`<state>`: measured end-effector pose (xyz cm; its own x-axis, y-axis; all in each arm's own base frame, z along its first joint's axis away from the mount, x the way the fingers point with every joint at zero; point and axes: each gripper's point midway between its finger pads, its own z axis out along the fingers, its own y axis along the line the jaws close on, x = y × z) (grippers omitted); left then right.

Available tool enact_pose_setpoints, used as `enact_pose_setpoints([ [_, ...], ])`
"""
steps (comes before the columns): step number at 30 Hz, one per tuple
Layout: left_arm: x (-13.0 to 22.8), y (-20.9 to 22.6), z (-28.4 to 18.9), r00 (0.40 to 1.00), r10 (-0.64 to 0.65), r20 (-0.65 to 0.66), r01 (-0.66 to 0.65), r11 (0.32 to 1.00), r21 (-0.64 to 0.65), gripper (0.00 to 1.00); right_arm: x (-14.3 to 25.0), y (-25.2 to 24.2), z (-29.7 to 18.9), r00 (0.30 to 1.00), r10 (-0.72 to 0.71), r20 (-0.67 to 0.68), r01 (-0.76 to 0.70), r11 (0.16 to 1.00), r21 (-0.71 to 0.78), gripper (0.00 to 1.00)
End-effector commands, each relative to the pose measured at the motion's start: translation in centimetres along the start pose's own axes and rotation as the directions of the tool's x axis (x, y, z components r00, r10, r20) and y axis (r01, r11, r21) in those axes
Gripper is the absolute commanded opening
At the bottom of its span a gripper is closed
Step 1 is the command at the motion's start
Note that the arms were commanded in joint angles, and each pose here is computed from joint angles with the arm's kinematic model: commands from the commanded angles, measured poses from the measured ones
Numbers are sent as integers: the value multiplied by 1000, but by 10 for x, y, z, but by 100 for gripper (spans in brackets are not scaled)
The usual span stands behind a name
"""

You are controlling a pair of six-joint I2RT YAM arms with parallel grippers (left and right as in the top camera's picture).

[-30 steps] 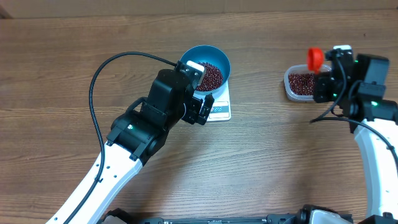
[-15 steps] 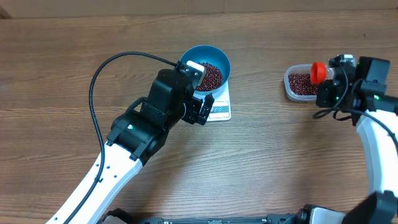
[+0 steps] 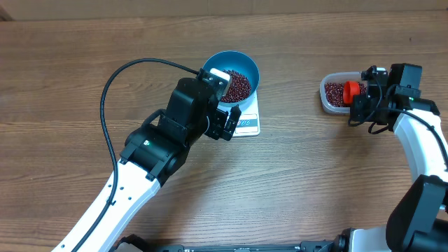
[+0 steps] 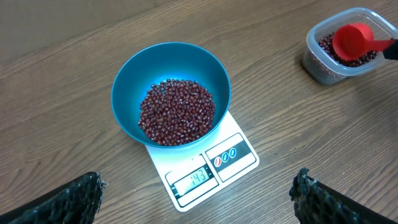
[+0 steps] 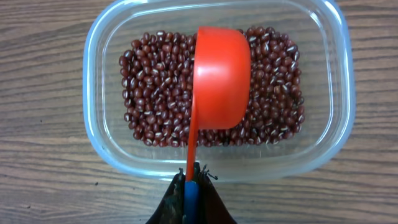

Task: Scoop item into bowl and weigh 150g on scale
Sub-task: 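Dip and drag the red scoop through the beans with the right gripper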

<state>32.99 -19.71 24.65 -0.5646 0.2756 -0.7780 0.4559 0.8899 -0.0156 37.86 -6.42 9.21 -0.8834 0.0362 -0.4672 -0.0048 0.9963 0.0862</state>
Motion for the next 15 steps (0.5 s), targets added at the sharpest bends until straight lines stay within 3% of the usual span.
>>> enact_pose_setpoints([
  [1, -9, -1, -3, 1000, 7, 18, -8, 1000, 9, 99, 0, -5, 7, 1000, 6, -9, -6, 1000, 11, 4],
  [15, -9, -1, -3, 1000, 7, 18, -8, 1000, 9, 99, 10, 1, 14, 999, 15, -53, -17, 999, -27, 4],
])
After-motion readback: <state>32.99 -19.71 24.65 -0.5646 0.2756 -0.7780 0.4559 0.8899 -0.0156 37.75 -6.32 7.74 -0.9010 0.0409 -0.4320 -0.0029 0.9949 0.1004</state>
